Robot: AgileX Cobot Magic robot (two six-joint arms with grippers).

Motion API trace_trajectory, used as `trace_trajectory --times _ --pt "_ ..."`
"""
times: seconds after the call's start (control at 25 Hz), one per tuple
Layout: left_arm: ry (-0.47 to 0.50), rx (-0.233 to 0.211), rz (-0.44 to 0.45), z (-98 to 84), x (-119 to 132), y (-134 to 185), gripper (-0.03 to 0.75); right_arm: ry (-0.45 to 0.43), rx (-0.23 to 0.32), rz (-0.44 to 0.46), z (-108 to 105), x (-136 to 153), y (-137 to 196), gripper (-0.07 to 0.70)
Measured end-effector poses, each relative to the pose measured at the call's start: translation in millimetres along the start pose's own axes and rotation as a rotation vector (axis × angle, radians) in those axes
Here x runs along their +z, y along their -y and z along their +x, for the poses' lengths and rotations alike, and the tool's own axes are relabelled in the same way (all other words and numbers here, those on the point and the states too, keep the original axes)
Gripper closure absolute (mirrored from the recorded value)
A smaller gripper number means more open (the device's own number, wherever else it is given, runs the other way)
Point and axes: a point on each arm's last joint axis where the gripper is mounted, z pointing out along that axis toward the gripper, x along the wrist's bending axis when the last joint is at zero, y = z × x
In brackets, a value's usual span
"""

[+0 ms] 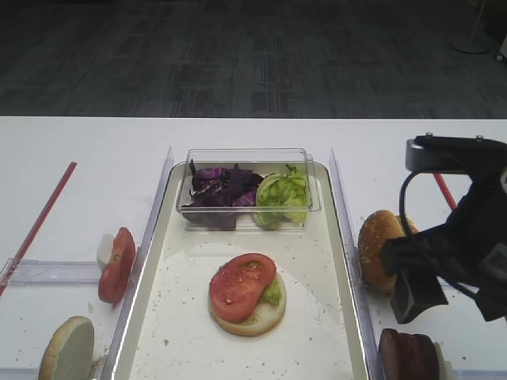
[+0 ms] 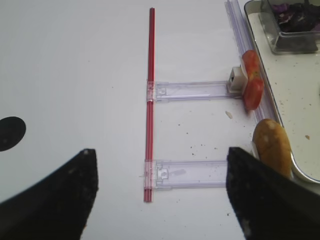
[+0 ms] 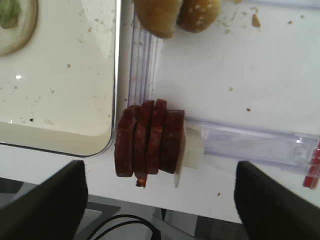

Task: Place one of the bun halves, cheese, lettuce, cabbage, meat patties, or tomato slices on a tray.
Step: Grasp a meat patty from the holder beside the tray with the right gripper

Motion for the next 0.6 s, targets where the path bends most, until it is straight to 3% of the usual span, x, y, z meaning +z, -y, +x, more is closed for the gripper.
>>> trace_trajectory --times 0.44,0.6 --pt "0.0 0.0 0.0 0.0 0.0 0.0 0.223 0.008 -0.065 0.067 41.6 40.2 3.6 0.018" --pt "0.0 0.0 0.0 0.0 0.0 0.0 0.223 -0.002 -0.091 0.073 52.3 49.2 5.8 0.054"
